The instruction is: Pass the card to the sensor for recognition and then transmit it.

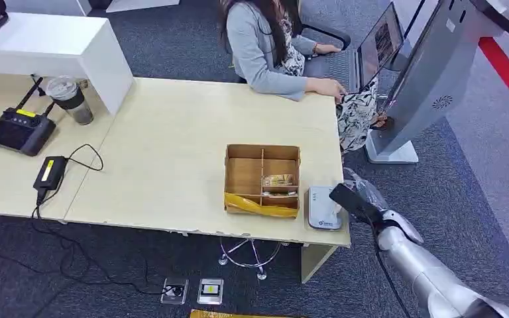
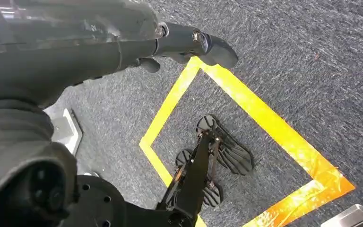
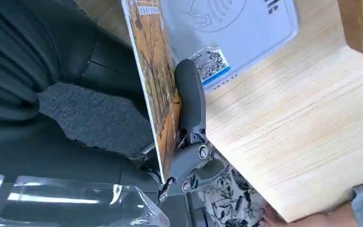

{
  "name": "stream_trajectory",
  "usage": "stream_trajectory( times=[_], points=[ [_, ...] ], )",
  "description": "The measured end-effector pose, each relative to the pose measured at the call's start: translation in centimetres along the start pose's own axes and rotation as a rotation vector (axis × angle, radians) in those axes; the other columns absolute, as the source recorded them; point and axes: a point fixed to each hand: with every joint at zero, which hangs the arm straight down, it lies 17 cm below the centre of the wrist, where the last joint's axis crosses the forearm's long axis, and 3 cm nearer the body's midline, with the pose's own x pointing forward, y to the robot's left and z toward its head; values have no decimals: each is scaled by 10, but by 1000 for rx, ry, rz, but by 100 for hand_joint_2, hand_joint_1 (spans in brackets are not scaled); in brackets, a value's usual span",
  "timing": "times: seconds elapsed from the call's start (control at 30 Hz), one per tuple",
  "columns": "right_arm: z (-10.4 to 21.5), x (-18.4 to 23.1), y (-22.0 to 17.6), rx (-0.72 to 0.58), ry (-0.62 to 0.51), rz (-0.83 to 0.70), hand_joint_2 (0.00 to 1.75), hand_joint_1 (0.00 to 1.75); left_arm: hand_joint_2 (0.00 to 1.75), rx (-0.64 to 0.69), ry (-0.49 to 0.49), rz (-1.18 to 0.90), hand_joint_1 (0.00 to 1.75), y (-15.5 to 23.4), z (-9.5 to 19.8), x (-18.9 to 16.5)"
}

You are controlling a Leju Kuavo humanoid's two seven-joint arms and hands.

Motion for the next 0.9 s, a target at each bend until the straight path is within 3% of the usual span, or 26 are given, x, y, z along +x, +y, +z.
stream_trajectory(
  times=[0.7, 0.8, 0.9],
  points=[
    [5, -17, -4, -26, 39, -12, 175, 175, 0, 12, 1, 0, 0, 2, 0, 0],
    [-1, -11, -22, -56, 16, 4, 175, 175, 0, 6, 0, 0, 0, 1, 0, 0],
    [-14, 3, -67, -110, -18, 49, 175, 175, 0, -1, -4, -6, 0, 0, 0, 0]
  ],
)
